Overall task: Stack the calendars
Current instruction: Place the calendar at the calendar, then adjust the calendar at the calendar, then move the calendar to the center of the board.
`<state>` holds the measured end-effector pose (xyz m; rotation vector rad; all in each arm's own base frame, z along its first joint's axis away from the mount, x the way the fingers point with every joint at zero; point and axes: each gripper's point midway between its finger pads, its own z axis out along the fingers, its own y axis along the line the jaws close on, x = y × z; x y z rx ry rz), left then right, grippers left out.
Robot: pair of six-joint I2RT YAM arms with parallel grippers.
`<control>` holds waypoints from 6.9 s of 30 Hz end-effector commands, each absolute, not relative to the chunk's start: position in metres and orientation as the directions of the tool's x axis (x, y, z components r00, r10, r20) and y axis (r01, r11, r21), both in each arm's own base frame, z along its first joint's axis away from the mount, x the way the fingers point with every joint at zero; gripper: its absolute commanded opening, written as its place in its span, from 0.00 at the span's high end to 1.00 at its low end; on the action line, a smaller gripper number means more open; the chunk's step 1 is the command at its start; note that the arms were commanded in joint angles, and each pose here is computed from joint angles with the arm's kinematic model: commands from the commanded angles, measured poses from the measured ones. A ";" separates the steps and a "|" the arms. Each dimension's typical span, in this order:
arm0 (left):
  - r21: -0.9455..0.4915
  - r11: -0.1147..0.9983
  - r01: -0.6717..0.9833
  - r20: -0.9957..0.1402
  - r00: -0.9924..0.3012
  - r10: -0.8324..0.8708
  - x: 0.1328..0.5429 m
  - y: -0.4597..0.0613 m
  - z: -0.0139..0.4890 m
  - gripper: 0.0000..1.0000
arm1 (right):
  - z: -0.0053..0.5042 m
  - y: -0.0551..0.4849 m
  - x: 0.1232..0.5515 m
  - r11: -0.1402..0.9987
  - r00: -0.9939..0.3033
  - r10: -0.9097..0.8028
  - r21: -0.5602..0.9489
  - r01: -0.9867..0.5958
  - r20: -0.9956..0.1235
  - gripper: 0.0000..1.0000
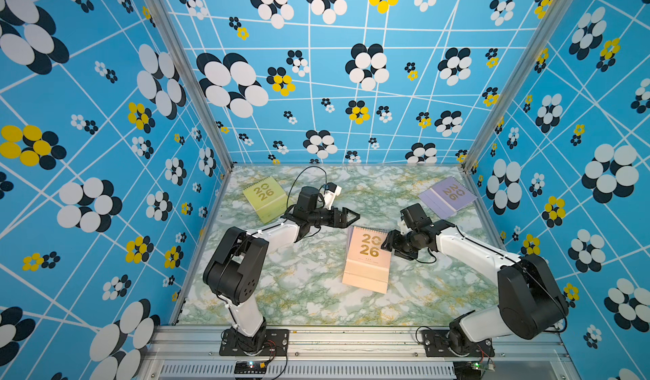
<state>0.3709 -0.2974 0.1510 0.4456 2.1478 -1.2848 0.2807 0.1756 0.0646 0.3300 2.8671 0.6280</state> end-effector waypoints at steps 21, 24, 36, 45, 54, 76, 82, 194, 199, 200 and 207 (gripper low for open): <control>-0.676 0.482 0.557 -0.644 -0.764 -0.020 0.371 -0.288 0.151 0.01 | 0.065 0.188 0.308 0.876 -0.948 0.288 0.438 0.204 -0.134 0.39; -0.677 0.482 0.556 -0.643 -0.766 -0.020 0.370 -0.288 0.150 0.00 | 0.066 0.189 0.311 0.875 -0.947 0.290 0.440 0.202 -0.140 0.39; -0.680 0.476 0.558 -0.644 -0.765 -0.022 0.369 -0.288 0.152 0.00 | 0.070 0.194 0.320 0.874 -0.946 0.286 0.447 0.191 -0.153 0.38; -0.676 0.482 0.558 -0.646 -0.763 -0.023 0.370 -0.287 0.152 0.00 | 0.075 0.184 0.326 0.882 -0.936 0.304 0.424 0.205 -0.180 0.38; -0.632 0.520 0.575 -0.688 -0.725 -0.035 0.384 -0.277 0.169 0.00 | 0.098 0.066 0.357 0.842 -0.807 0.510 0.366 0.397 -0.299 0.37; -0.592 0.565 0.574 -0.736 -0.670 -0.091 0.417 -0.253 0.200 0.01 | 0.074 -0.136 0.462 0.605 -0.510 0.794 0.345 0.718 -0.330 0.40; -0.598 0.571 0.562 -0.728 -0.679 -0.095 0.420 -0.249 0.197 0.00 | 0.059 -0.158 0.474 0.583 -0.499 0.807 0.295 0.757 -0.316 0.40; -0.542 0.814 0.209 -0.423 -0.905 -0.050 0.524 -0.195 0.065 0.02 | -0.005 0.268 0.508 0.915 -0.996 0.002 0.403 -0.035 -0.093 0.55; -0.560 0.805 0.198 -0.408 -0.911 -0.060 0.524 -0.198 0.058 0.03 | 0.001 0.258 0.510 0.927 -0.993 0.076 0.374 0.036 -0.092 0.53; -0.565 0.801 0.198 -0.407 -0.911 -0.062 0.524 -0.199 0.058 0.03 | 0.001 0.258 0.511 0.923 -0.992 0.090 0.381 0.048 -0.093 0.53; -0.585 0.789 0.191 -0.394 -0.916 -0.071 0.520 -0.203 0.053 0.05 | -0.005 0.274 0.514 0.898 -0.988 0.131 0.431 0.084 -0.079 0.53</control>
